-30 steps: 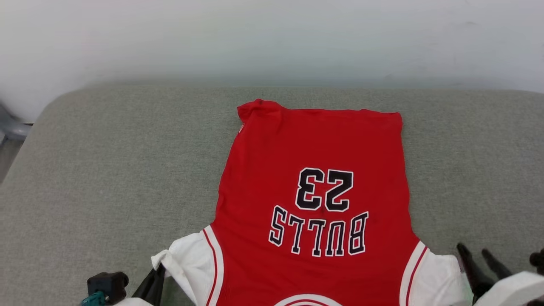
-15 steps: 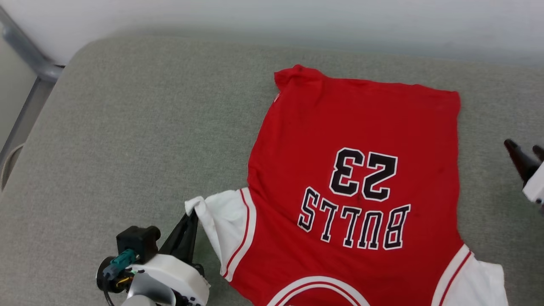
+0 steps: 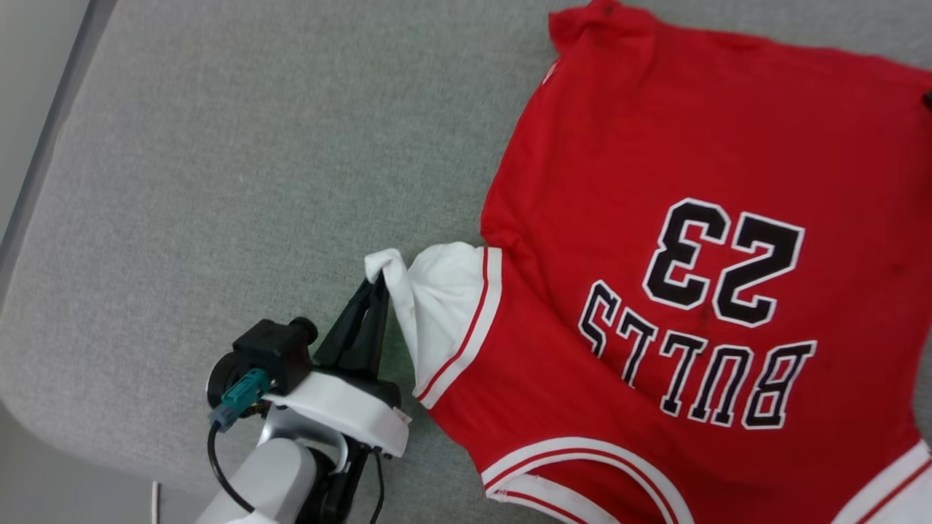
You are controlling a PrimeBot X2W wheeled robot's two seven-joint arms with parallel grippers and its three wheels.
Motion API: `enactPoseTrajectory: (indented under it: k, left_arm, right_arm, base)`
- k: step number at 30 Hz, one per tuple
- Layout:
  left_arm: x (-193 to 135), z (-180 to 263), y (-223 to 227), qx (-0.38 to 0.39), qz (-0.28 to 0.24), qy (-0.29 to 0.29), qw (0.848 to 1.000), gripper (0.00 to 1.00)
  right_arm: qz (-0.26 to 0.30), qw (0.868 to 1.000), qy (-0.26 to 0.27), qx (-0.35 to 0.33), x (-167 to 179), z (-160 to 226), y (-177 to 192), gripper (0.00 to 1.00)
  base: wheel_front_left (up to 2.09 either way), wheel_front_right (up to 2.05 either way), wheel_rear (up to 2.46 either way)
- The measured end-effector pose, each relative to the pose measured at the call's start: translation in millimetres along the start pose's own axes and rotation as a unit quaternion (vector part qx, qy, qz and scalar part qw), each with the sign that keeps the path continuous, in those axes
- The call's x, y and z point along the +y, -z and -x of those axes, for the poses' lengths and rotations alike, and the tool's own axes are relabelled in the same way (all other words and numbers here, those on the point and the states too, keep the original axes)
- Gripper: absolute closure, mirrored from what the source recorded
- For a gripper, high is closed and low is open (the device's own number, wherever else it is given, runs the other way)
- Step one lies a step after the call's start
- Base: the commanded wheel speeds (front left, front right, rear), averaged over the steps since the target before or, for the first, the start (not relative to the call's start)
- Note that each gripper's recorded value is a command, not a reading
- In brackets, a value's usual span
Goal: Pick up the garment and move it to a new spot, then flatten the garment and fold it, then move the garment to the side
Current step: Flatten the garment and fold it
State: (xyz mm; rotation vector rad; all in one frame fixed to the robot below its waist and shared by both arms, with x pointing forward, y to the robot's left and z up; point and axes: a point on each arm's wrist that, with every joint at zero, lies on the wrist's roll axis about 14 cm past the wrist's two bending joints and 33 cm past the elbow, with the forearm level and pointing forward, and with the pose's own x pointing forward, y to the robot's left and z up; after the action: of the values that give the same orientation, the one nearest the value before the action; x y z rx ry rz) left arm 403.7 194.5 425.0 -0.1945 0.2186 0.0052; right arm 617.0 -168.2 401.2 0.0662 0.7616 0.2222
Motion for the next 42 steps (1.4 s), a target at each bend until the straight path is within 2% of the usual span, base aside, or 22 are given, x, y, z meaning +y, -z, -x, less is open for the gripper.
enactPoseTrajectory:
  k: [6, 7, 9, 13, 19, 29, 35, 42]
  left_arm:
    - [5, -7, 11, 0.011, -0.005, -0.01, 1.0, 1.0]
    - [5, -8, 12, 0.01, -0.004, -0.011, 1.0, 1.0]
    - [4, -9, 11, 0.008, -0.002, -0.012, 1.0, 1.0]
    - [5, -9, 11, 0.006, -0.002, -0.015, 1.0, 1.0]
    - [9, -3, 8, 0.003, -0.004, -0.021, 1.0, 1.0]
    - [19, 23, 6, 0.005, 0.0, -0.034, 0.999, 1.0]
    - [19, 36, 12, 0.019, 0.004, -0.031, 0.999, 1.0]
    - [8, 38, 14, 0.028, 0.006, -0.011, 1.0, 1.0]
  right_arm:
    - [0.015, 0.995, -0.001, 0.097, 4, -35, 39, 0.0]
    - [0.014, 0.994, -0.001, 0.11, 4, -36, 44, 0.21]
    - [0.012, 0.992, 0.0, 0.129, 3, -36, 50, 1.0]
    - [0.0, 0.989, 0.002, 0.149, 0, -34, 55, 1.0]
    - [-0.001, 0.991, 0.009, 0.134, -4, -18, 45, 1.0]
    - [-0.003, 0.996, 0.05, 0.076, -40, 54, 36, 1.0]
    - [-0.04, 0.995, 0.07, 0.054, -67, 109, 76, 1.0]
    - [-0.108, 0.988, 0.107, 0.034, -96, 178, 152, 1.0]
  base:
    - [0.0, 0.0, 0.0]
    - [0.0, 0.0, 0.0]
    - [0.0, 0.0, 0.0]
    - [0.0, 0.0, 0.0]
    - [0.0, 0.0, 0.0]
    - [0.0, 0.0, 0.0]
    - [0.0, 0.0, 0.0]
    - [0.0, 0.0, 0.0]
